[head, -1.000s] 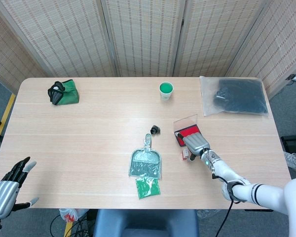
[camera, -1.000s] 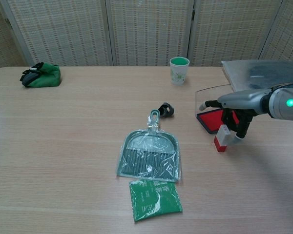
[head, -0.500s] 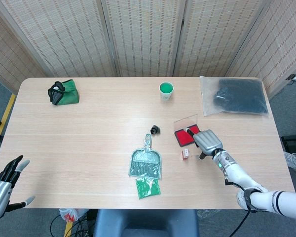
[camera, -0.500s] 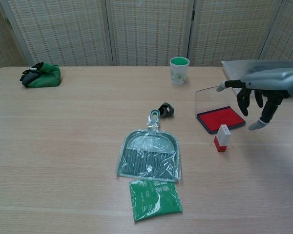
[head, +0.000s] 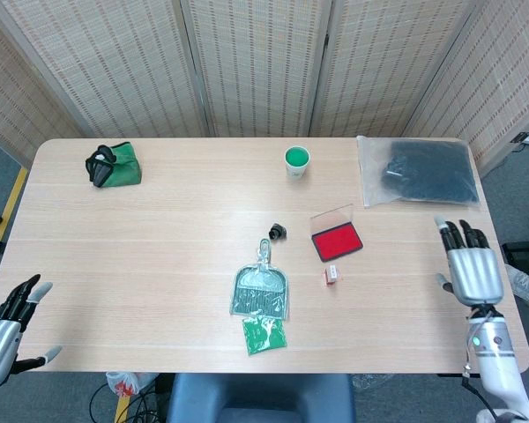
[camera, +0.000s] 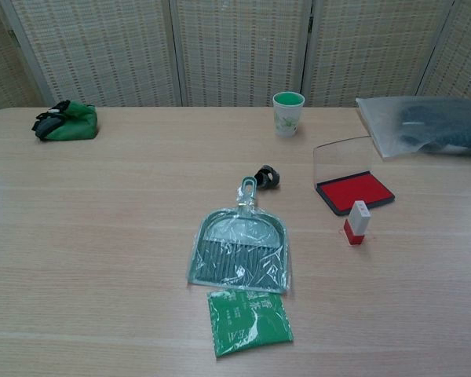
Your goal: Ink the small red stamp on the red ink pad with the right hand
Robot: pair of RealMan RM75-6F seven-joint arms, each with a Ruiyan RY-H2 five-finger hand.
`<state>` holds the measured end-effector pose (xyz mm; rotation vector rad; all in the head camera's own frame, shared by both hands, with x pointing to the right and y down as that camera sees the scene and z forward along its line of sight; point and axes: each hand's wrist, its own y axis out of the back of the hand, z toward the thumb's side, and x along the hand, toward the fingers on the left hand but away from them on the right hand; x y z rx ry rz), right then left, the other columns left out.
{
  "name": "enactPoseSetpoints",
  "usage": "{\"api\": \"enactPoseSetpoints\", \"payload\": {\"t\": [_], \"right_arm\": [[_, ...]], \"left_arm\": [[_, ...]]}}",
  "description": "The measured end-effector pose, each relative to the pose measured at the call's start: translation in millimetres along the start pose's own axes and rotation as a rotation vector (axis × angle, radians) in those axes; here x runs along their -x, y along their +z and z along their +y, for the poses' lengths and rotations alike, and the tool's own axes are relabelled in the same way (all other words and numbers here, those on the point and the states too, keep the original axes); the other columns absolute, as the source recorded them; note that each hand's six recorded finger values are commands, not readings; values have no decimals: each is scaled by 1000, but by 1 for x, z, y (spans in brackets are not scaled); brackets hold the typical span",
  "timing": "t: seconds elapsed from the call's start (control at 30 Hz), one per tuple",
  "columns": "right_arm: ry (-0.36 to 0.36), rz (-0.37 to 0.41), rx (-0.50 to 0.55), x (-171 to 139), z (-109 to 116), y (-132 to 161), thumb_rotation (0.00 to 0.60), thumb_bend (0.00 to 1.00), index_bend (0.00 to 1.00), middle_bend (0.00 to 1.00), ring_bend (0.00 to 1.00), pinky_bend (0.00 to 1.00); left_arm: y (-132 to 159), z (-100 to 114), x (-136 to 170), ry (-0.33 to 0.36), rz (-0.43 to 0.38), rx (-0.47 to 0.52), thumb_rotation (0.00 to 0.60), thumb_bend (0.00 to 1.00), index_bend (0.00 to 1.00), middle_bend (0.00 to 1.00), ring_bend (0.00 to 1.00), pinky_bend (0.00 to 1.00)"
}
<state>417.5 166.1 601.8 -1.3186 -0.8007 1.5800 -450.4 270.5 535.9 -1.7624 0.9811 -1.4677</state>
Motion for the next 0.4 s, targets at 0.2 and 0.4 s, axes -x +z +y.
{"api": "enactPoseSetpoints", "payload": {"t": [0.2, 0.4], "right_arm": [[-72, -70, 17, -47, 4, -32, 600, 153, 0, 4, 7, 77], [-116, -59, 7, -71, 13, -30, 600, 153, 0, 0, 0, 75]], "left_arm": [[5, -7, -4, -24, -24, -9, 600, 175, 89, 0, 3, 259], [6, -10, -11, -42, -44, -3, 600, 175, 89, 0, 2, 259]]}}
